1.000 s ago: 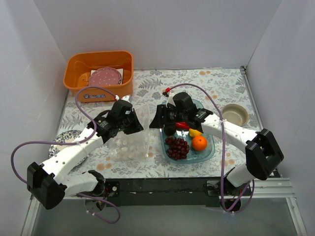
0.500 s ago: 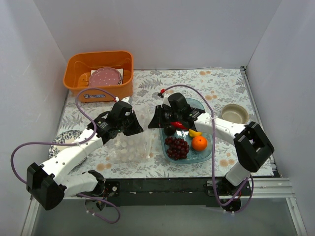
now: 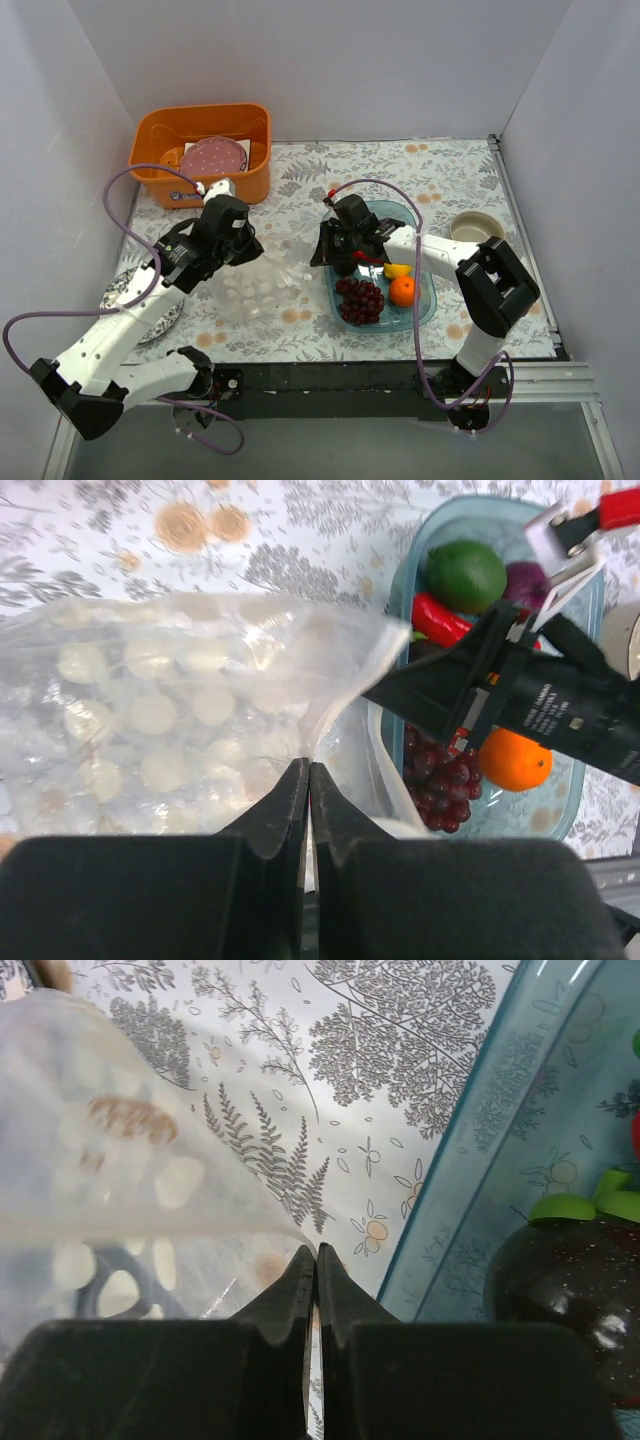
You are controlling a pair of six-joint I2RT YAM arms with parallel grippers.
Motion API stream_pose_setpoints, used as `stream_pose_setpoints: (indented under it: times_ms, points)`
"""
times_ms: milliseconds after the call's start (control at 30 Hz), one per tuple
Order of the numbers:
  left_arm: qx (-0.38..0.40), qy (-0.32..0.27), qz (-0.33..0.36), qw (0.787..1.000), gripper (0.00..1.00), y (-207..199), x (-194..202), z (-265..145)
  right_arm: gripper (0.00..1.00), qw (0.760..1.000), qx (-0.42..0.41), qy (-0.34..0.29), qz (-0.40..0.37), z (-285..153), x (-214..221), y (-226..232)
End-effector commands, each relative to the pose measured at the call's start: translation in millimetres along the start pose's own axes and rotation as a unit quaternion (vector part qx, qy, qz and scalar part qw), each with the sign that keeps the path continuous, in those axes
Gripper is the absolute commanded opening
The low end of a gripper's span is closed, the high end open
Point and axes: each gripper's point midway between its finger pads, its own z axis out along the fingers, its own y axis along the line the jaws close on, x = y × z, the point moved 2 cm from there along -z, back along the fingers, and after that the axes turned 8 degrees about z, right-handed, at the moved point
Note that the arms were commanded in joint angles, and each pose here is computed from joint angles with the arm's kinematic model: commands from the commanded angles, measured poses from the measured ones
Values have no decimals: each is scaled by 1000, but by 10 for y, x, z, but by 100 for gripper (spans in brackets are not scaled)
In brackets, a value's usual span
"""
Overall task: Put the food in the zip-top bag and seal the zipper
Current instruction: Open the zipper of the food storage bag at the center of the board.
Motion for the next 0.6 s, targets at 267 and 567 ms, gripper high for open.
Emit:
stream_pose_setpoints:
  times_ms: [267,567]
  points:
    - [-61,-9,21,998,0,275,58,-11,16,997,-53,-36,-43,-180,-233,374]
    - [-47,-1,13,999,0,229,154,149,69,991,-60,-66,-103,-639,-285,535]
